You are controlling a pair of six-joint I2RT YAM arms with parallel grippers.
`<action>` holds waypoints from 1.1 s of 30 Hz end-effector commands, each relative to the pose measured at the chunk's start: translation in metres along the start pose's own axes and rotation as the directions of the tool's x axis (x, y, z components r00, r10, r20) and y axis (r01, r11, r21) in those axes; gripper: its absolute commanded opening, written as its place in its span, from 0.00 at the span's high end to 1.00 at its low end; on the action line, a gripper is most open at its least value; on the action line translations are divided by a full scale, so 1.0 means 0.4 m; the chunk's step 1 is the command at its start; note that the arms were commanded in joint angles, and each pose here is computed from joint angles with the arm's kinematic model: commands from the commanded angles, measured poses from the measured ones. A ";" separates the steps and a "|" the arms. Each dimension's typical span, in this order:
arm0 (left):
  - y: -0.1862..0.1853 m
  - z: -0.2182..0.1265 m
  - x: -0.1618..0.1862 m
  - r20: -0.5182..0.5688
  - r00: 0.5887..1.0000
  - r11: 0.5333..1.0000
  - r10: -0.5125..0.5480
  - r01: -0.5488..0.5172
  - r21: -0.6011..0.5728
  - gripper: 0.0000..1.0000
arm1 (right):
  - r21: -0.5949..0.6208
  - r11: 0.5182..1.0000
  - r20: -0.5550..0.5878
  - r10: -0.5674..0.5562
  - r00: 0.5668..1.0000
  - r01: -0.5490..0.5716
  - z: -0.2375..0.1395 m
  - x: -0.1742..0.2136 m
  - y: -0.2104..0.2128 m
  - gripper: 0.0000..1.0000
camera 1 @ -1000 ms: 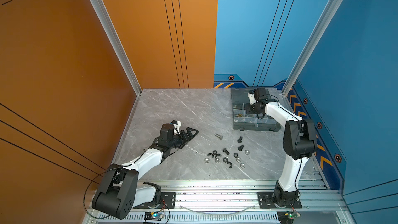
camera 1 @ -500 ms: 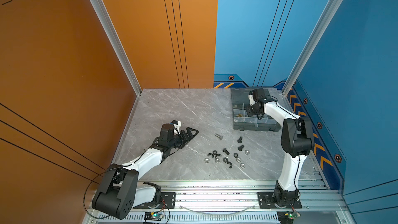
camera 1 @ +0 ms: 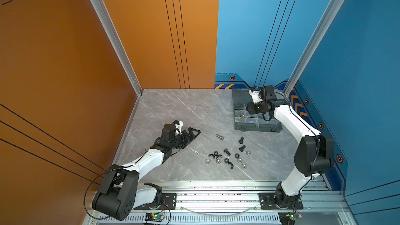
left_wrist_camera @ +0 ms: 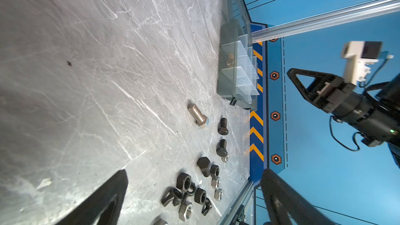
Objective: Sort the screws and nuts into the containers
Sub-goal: 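Move the right gripper back over the black nut pile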
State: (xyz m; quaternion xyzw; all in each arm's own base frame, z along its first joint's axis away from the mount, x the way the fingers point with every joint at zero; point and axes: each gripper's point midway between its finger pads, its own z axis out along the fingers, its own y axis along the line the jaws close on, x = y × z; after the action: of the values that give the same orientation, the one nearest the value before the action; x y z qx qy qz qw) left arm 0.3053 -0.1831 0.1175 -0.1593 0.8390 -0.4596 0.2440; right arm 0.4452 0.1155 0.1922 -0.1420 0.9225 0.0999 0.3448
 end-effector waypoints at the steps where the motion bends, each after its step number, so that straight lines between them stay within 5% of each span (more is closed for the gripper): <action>1: -0.033 -0.007 -0.009 0.008 1.000 1.000 0.017 -0.017 0.025 0.02 | -0.135 0.985 -0.062 -0.117 0.991 0.108 -0.024 0.062 0.121 0.53; 12: -0.027 -0.008 -0.007 0.007 1.000 1.000 0.018 -0.018 0.021 0.02 | -0.242 0.907 -0.088 -0.373 0.924 0.344 -0.086 0.160 0.363 0.50; 22: -0.015 -0.005 -0.003 0.003 1.000 1.000 0.010 -0.010 0.010 0.02 | -0.345 0.882 -0.137 -0.384 0.913 0.320 -0.070 0.276 0.445 0.50; 33: 0.006 -0.007 -0.008 0.003 1.000 1.000 -0.008 0.008 -0.001 0.02 | -0.386 0.811 -0.130 -0.520 0.844 0.440 -0.055 0.382 0.515 0.50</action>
State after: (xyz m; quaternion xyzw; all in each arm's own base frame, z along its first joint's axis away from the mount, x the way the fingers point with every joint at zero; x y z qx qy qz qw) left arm 0.3070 -0.1801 0.1194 -0.1621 0.8371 -0.4596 0.2484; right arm 0.2535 0.2664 0.1199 -0.4224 0.8720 0.1550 0.1927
